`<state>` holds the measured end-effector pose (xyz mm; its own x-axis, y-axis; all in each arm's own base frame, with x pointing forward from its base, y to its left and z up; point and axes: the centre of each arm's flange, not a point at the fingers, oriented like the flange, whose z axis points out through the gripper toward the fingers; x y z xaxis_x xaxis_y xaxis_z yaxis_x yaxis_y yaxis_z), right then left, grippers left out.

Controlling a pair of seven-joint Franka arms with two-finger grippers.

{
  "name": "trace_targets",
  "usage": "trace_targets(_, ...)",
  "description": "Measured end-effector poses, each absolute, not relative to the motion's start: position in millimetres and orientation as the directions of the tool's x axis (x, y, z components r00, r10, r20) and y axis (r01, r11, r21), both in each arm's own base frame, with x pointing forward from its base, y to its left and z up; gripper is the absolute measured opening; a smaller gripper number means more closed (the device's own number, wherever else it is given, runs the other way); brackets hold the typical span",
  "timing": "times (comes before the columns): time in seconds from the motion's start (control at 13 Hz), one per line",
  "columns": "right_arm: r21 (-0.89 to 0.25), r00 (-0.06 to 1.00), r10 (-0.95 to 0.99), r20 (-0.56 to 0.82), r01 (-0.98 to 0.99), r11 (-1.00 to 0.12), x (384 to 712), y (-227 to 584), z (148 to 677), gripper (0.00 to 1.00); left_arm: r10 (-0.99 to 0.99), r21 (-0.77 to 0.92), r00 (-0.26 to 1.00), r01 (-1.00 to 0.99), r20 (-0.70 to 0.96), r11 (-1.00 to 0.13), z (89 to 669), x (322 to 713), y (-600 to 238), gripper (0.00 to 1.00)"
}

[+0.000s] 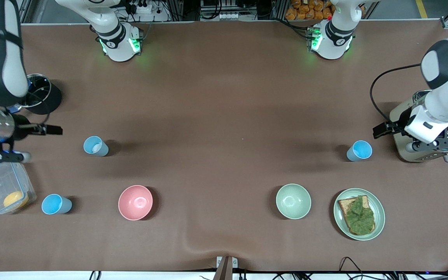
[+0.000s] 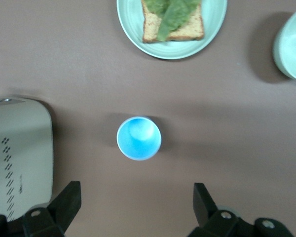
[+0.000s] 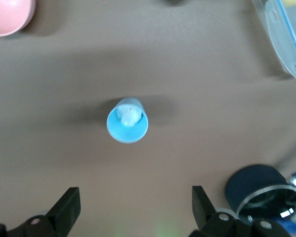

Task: Stack blue cups with both arms
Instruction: 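Reach the right gripper to one blue cup while the left gripper reaches another, then close the right gripper and the left gripper on the blue cups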

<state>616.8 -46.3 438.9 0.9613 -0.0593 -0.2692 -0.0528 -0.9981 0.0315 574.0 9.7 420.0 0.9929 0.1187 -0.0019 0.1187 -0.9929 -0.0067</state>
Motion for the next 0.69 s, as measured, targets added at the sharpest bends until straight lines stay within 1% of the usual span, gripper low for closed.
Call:
trace_targets(0.15, 0.047, 0.968, -0.056, -0.243, -0.046, -0.998, 614.9, -51.4, 399.5, 1.00, 0.116, -0.011, 0.993, 0.116, -0.008, -0.993, 391.6, 568.5, 21.0, 1.00)
trace_targets(0.46, 0.053, 0.983, -0.003, -0.183, 0.006, -0.999, 601.0, -57.1, 324.3, 1.00, 0.123, -0.002, 0.992, 0.123, -0.013, -0.992, 346.5, 573.3, 27.2, 1.00)
trace_targets(0.69, 0.046, 0.983, 0.028, -0.179, 0.037, -0.998, 588.2, -71.0, 271.2, 1.00, 0.144, 0.010, 0.990, 0.144, -0.004, -0.990, 307.5, 576.5, 41.1, 1.00)
